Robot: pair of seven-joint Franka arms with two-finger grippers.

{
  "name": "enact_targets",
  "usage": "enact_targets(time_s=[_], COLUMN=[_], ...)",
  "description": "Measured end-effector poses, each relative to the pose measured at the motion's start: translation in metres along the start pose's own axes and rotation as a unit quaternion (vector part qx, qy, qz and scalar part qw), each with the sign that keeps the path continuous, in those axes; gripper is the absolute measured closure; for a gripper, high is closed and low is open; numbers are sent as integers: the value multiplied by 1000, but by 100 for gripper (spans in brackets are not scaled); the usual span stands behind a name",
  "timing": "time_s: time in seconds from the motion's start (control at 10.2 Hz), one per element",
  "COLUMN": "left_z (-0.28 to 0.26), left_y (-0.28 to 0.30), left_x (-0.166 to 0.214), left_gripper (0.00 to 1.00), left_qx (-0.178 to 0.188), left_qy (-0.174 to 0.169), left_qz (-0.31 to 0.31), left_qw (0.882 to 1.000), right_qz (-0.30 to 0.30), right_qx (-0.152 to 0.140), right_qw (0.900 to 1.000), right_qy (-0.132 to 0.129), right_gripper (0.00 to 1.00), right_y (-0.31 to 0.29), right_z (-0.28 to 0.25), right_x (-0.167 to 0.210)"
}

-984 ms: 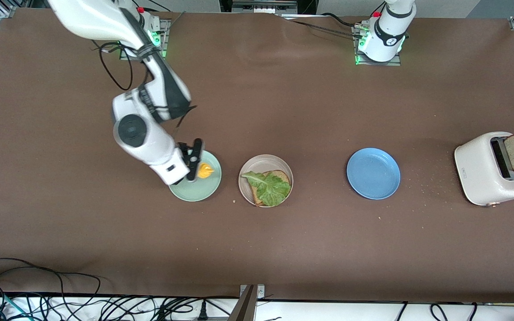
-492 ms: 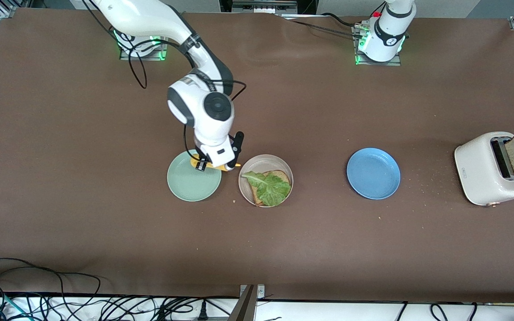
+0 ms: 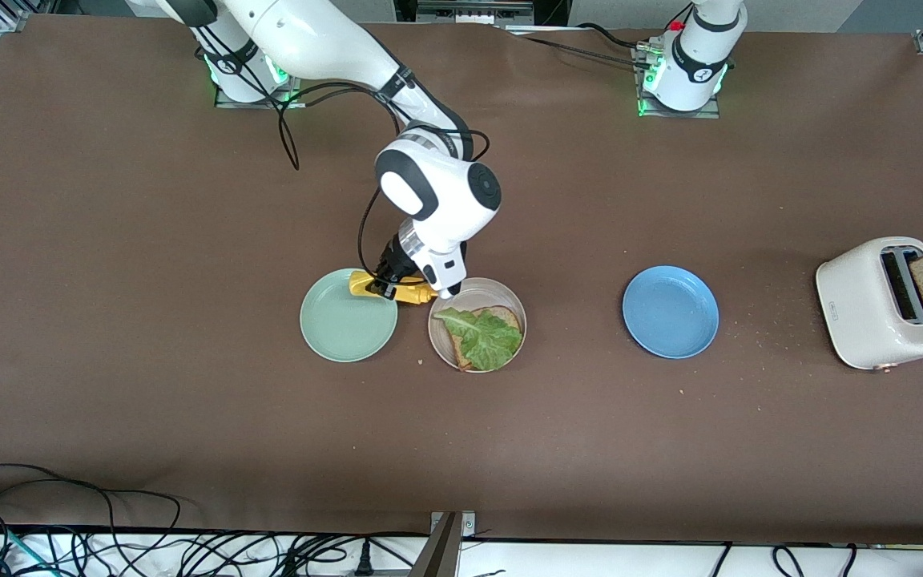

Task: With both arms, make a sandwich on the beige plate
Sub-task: 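Tilt the mustard over the bread while the left gripper grasps toast, then return the mustard with the right gripper while the left gripper lifts toast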

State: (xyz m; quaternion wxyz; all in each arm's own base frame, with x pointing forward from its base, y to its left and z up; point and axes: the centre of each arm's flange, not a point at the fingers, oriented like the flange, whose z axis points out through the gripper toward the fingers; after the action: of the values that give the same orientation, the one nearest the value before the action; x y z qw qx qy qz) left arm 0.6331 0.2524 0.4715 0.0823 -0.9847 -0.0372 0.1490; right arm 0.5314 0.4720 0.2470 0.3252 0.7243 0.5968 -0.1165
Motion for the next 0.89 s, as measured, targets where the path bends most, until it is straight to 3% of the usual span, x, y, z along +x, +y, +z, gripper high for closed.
enact_targets(time_s=[0.3,0.59,0.69,0.89], left_z=[-6,-7,-6,-7], left_y=[24,55,62,76], left_x=[5,8,9,11], left_gripper=[91,91,91,91], left_qx=[-7,-98,-129,-179], left_qy=[3,6,8,11], left_qz=[17,34,38,47], left_qw=[1000,995,991,983], right_qz=[23,35,31,19], right_qx=[-26,-29,-24,30], right_qw=[999,999,999,999], right_qy=[-13,-21,-25,-2], right_gripper=[82,82,82,82], right_y=[-13,3,16,67], right_z=[6,12,12,10], right_x=[19,14,5,-36])
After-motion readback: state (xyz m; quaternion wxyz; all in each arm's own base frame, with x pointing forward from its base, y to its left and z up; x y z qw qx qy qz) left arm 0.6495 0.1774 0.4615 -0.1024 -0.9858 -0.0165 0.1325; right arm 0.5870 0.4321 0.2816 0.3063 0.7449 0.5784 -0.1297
